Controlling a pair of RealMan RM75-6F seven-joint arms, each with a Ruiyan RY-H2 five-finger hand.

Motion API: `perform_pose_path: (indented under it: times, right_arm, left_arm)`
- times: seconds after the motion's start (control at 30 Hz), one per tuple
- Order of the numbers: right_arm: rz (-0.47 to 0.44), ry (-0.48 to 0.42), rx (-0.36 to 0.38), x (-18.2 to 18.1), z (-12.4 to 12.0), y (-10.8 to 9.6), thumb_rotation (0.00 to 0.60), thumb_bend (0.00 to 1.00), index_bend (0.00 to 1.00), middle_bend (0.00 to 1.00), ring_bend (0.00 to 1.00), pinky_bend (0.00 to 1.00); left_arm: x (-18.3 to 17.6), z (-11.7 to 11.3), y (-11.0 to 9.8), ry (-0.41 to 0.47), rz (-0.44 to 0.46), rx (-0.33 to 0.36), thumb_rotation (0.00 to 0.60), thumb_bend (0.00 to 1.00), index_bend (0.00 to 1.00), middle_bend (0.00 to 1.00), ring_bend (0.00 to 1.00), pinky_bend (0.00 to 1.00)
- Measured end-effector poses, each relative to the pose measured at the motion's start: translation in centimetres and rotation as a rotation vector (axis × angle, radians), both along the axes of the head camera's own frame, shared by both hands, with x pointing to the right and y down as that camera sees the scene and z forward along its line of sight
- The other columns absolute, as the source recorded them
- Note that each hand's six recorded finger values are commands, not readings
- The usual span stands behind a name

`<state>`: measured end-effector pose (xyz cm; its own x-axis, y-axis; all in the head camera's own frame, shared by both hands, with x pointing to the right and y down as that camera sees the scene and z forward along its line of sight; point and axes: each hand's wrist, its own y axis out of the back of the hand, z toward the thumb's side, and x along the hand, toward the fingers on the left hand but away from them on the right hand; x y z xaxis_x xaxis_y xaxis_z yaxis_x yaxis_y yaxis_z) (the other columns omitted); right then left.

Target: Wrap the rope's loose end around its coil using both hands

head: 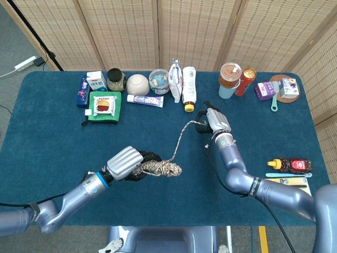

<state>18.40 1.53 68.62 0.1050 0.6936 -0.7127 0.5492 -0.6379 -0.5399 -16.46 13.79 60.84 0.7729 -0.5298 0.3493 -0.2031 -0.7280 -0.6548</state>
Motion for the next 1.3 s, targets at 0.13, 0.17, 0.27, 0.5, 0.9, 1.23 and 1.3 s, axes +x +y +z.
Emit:
perform_pose_path:
  times: [0.13, 0.17, 0.27, 0.5, 0.9, 1.23, 1.3]
  right_arm:
    - [-0.025, -0.011, -0.014, -0.5, 0.3, 1.2, 0.600, 0.58, 0.68, 0.02, 0.00, 0.00]
    - [-0.031, -0.014, -0.016, -0.6, 0.3, 1.4, 0.600, 0.58, 0.68, 0.02, 0.00, 0.00]
    - [-0.049, -0.023, -0.022, -0.9, 0.2, 2.3, 0.600, 0.58, 0.68, 0.02, 0.00, 0.00]
    - [-0.084, -0.051, -0.038, -1.3, -0.1, 4.2, 0.600, 0.58, 0.68, 0.02, 0.00, 0.00]
    - [-0.129, -0.136, -0.069, -1.3, -2.0, 8.1, 0.600, 0.58, 0.68, 0.02, 0.00, 0.00]
    - [-0.159, -0.197, -0.082, -1.2, -3.7, 10.2, 0.600, 0.58, 0.69, 0.02, 0.00, 0.00]
    - [-0.165, -0.209, -0.080, -1.2, -4.1, 10.4, 0.600, 0.58, 0.69, 0.02, 0.00, 0.00]
  left_arm:
    - [0.2, -0.4, -0.7, 0.002, -0.022, 0.020, 0.600, 0.64, 0.51, 0.40, 0.50, 0.69]
    - [0.3, -0.5, -1.0, 0.002, -0.031, 0.022, 0.600, 0.64, 0.51, 0.40, 0.50, 0.69]
    - [0.4, -0.6, -1.8, 0.000, -0.061, 0.026, 0.600, 0.64, 0.51, 0.40, 0.50, 0.69]
    - [1.0, -0.5, -3.6, -0.002, -0.129, 0.017, 0.600, 0.64, 0.51, 0.40, 0.50, 0.69]
    - [2.0, 0.2, -6.2, -0.023, -0.225, 0.035, 0.600, 0.64, 0.51, 0.40, 0.50, 0.69]
    - [2.9, 1.0, -7.9, -0.058, -0.270, 0.079, 0.600, 0.64, 0.51, 0.40, 0.50, 0.69]
    - [3.1, 1.1, -8.1, -0.066, -0.274, 0.088, 0.600, 0.64, 0.51, 0.40, 0.50, 0.69]
